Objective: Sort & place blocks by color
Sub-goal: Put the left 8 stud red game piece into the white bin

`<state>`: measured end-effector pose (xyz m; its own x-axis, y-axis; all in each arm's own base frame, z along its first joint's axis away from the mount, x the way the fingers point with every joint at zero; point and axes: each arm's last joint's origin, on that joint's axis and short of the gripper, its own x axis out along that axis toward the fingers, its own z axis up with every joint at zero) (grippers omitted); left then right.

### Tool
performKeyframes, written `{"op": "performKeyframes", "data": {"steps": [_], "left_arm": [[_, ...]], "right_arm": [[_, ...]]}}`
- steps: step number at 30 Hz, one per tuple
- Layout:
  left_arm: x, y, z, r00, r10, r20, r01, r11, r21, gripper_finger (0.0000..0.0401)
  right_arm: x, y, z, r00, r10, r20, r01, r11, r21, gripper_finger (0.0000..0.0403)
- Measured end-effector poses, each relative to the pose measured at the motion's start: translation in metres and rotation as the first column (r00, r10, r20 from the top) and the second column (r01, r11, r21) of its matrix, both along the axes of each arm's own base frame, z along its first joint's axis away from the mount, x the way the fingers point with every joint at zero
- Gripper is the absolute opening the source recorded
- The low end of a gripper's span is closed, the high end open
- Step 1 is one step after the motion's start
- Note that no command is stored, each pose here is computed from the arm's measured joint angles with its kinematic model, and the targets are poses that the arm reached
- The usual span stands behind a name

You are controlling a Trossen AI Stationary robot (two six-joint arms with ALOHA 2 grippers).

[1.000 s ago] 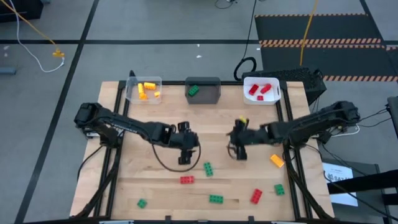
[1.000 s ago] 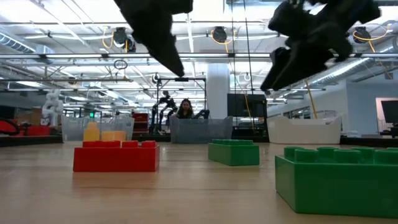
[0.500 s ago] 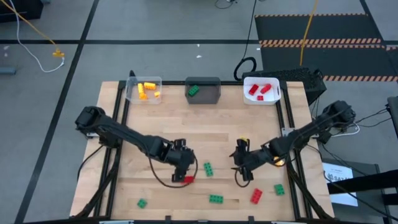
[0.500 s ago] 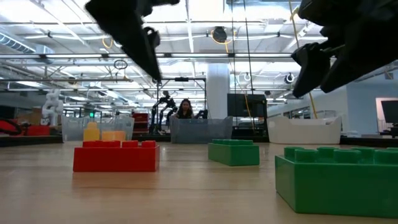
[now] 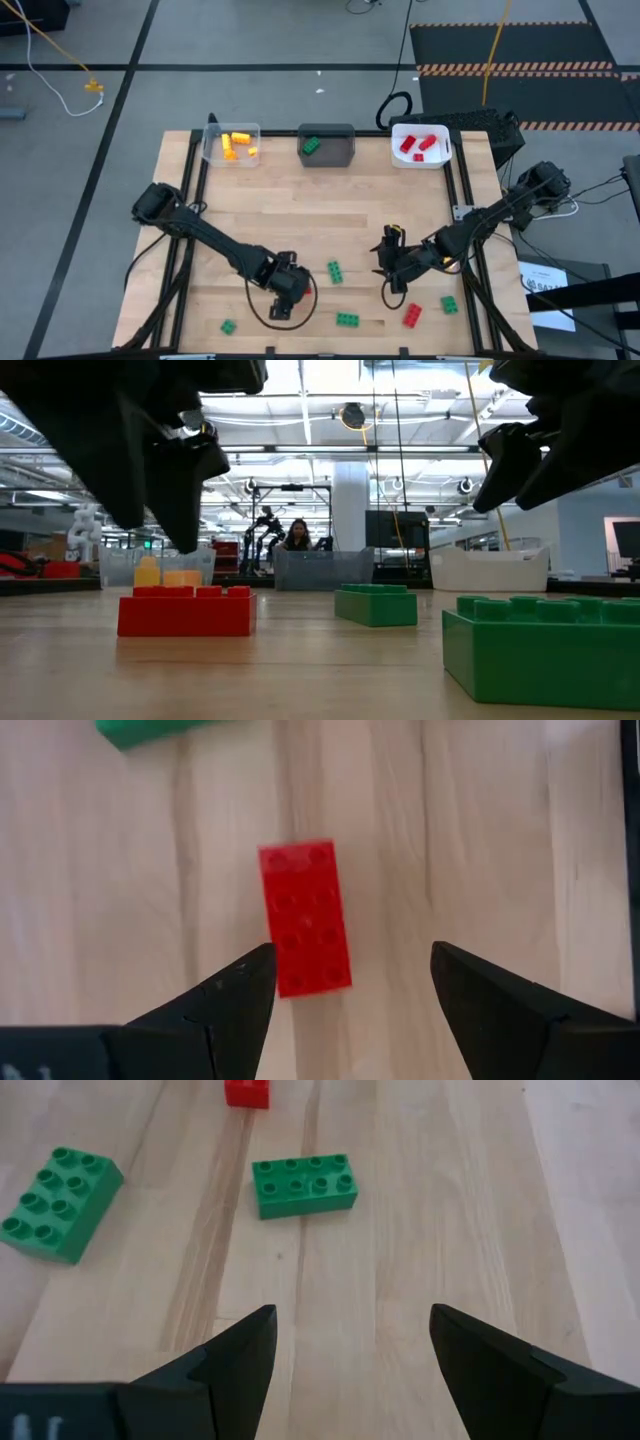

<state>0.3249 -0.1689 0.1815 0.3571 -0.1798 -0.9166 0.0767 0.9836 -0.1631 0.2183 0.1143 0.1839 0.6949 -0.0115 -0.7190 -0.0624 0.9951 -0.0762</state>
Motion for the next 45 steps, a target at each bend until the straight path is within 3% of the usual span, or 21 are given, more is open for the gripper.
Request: {"op": "performKeyframes", "data": {"steps": [4, 14, 18, 22, 26, 32, 37, 40, 45], "left_arm": [[0.004, 0.007, -0.004, 0.999, 0.037, -0.005, -0.037, 0.999, 0.029, 0.0266], [0.016, 0.007, -0.040, 0.995, 0.041, -0.090, -0.042, 0.999, -0.014, 0.0266], [0.017, 0.007, -0.043, 0.993, 0.085, -0.079, -0.083, 0.996, 0.032, 0.0264], [0.017, 0.012, -0.045, 0.986, 0.153, -0.065, -0.147, 0.986, 0.080, 0.0225], [0.020, 0.019, -0.041, 0.981, 0.188, -0.039, -0.184, 0.979, 0.092, 0.0139], [0.025, 0.036, -0.025, 0.983, 0.182, -0.003, -0.181, 0.981, 0.062, 0.0140], [0.034, 0.056, -0.004, 0.987, 0.146, 0.074, -0.145, 0.989, -0.014, 0.0140], [0.040, 0.069, 0.012, 0.978, 0.133, 0.160, -0.122, 0.990, -0.077, 0.0140], [0.052, 0.088, 0.033, 0.949, 0.115, 0.295, -0.059, 0.979, -0.195, 0.0140]], "right_arm": [[0.000, 0.000, 0.000, 1.000, 0.002, 0.000, -0.002, 1.000, -0.002, 0.0253], [-0.002, -0.001, -0.002, 1.000, -0.003, -0.023, 0.003, 1.000, -0.010, 0.0253], [-0.002, -0.001, -0.002, 1.000, -0.004, -0.025, 0.004, 1.000, -0.013, 0.0253], [-0.002, -0.001, -0.002, 1.000, -0.006, -0.024, 0.005, 1.000, -0.016, 0.0253], [-0.001, -0.002, -0.001, 1.000, -0.014, -0.008, 0.014, 0.998, -0.059, 0.0253], [0.003, -0.001, 0.003, 0.997, 0.060, 0.051, -0.052, 0.988, -0.148, 0.0253], [0.012, 0.004, 0.013, 0.948, 0.287, 0.134, -0.227, 0.912, -0.343, 0.0253], [0.017, 0.007, 0.022, 0.893, 0.415, 0.174, -0.291, 0.828, -0.480, 0.0253], [0.024, 0.008, 0.033, 0.816, 0.542, 0.199, -0.301, 0.693, -0.655, 0.0253]]}}
